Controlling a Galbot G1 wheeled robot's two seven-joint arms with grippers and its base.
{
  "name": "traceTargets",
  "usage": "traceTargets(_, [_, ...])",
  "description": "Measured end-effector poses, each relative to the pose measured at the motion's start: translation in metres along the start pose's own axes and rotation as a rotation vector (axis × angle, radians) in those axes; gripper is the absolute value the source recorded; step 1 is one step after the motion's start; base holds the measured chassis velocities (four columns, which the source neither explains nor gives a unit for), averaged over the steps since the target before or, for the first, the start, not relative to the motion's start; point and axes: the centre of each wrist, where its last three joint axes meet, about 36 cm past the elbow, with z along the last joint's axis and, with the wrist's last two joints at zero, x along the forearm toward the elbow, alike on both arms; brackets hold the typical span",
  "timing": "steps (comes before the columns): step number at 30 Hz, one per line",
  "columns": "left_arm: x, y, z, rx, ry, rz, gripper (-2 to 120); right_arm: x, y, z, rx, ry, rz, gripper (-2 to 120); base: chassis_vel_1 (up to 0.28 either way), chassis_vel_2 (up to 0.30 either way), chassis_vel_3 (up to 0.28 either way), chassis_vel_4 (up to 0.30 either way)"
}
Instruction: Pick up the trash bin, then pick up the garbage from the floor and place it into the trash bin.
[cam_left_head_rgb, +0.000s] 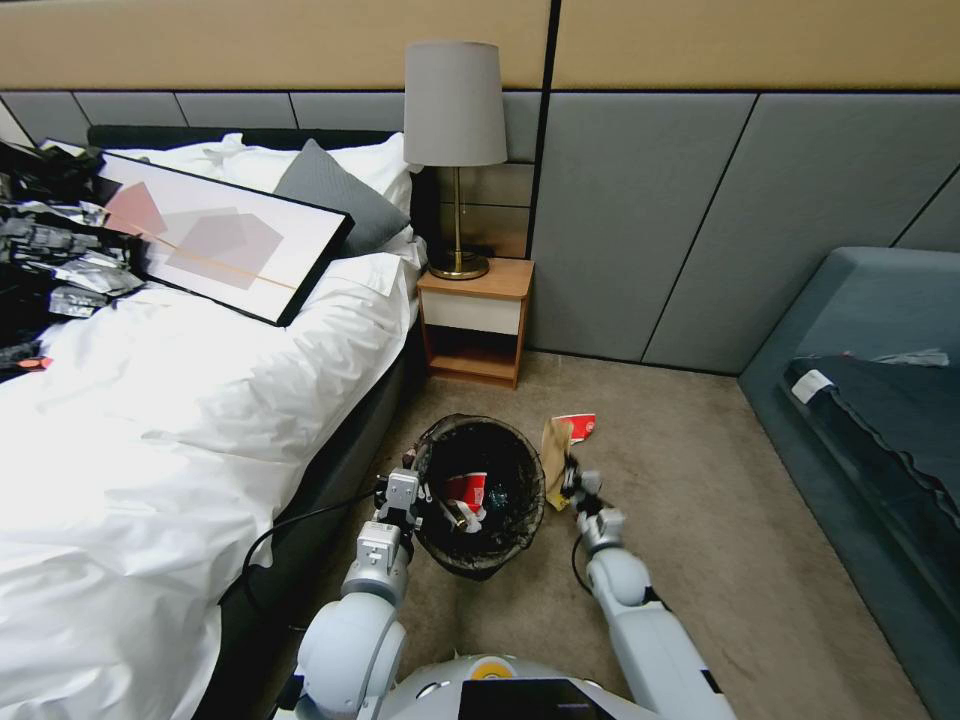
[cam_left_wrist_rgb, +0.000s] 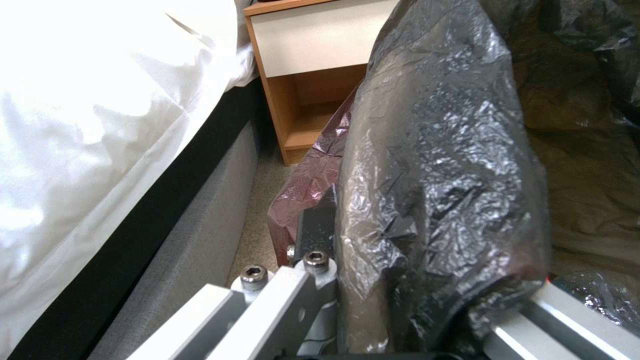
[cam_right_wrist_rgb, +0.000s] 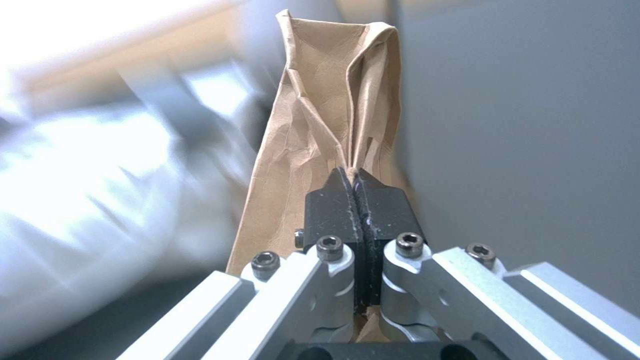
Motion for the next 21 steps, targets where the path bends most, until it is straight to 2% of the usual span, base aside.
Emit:
traceTargets(1, [0.0,0.0,0.0,0.0,0.001,0.001,1,-0.001,0.005,-0.02,-0.019,-0.071,-0.069,0,0.0,0.0,0.0,0.0])
traceTargets(3, [-0.001,0.0,0.001,-0.001,0.002,0.001,1,0.001,0.012,-0.038,-0.043,-0.131,-0.141,0,0.0,0.0,0.0,0.0])
traceTargets(4, [-0.001,0.0,0.001,-0.001,0.002,0.001,1,0.001,0.012,-0.038,-0.043,-0.131,-0.141,0,0.0,0.0,0.0,0.0])
traceTargets(6, [-0.001,-0.001,0.002,-0.001,0.005,0.002,1,0.008,0.024,-0.058,-0.07,-0.2,-0.253,0,0.0,0.0,0.0,0.0])
traceTargets(8, [-0.002,-0.001,0.002,-0.001,0.007,0.004,1,0.014,0.032,-0.066,-0.079,-0.216,-0.304,0,0.0,0.0,0.0,0.0])
traceTargets(9, [-0.002,-0.001,0.002,-0.001,0.007,0.004,1,0.014,0.032,-0.066,-0.079,-0.216,-0.304,0,0.0,0.0,0.0,0.0])
traceTargets(11, [-0.002,-0.002,0.003,-0.001,0.008,0.006,1,0.025,0.046,-0.071,-0.115,-0.208,-0.356,0,0.0,0.0,0.0,0.0])
traceTargets(13, [-0.003,-0.003,0.003,0.0,0.007,0.008,1,0.041,0.066,-0.07,-0.2,-0.158,-0.384,0,0.0,0.0,0.0,0.0])
traceTargets(14, [-0.003,-0.003,0.003,0.0,0.007,0.008,1,0.041,0.066,-0.07,-0.2,-0.158,-0.384,0,0.0,0.0,0.0,0.0])
traceTargets(16, [-0.003,-0.003,0.003,-0.001,0.008,0.009,1,0.056,0.08,-0.065,-0.253,-0.102,-0.406,0,0.0,0.0,0.0,0.0])
traceTargets(21, [-0.003,-0.003,0.003,-0.001,0.008,0.009,1,0.079,0.096,-0.048,-0.25,-0.016,-0.456,0,0.0,0.0,0.0,0.0])
